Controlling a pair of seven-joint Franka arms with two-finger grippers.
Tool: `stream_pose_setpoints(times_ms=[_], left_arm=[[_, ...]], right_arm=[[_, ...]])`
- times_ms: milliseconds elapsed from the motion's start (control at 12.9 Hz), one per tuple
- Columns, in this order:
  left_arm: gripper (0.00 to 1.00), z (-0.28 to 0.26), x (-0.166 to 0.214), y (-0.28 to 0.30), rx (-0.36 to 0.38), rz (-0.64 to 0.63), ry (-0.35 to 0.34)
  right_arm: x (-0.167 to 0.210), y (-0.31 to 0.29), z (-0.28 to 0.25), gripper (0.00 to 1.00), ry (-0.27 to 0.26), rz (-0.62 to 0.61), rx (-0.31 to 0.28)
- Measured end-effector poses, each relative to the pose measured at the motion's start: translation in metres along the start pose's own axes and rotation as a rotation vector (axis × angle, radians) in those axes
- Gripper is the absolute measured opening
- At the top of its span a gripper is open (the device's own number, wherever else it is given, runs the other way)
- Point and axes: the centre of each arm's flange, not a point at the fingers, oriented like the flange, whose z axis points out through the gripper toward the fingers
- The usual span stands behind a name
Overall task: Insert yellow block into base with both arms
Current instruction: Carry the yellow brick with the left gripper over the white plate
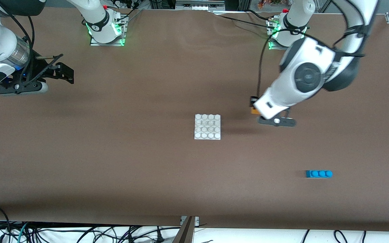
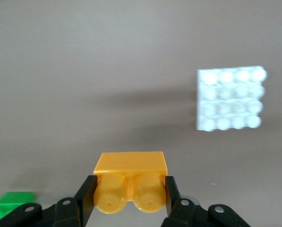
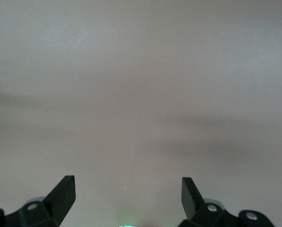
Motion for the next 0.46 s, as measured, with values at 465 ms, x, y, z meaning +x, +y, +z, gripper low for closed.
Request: stream_pose_setpoints(times_ms=[465], left_arm=[[0.62, 0.109, 0.011, 0.142, -0.052, 0.050, -0.040]], right_arm=[[0.000, 0.000, 0.000, 1.00, -0.001, 0.000, 0.000]])
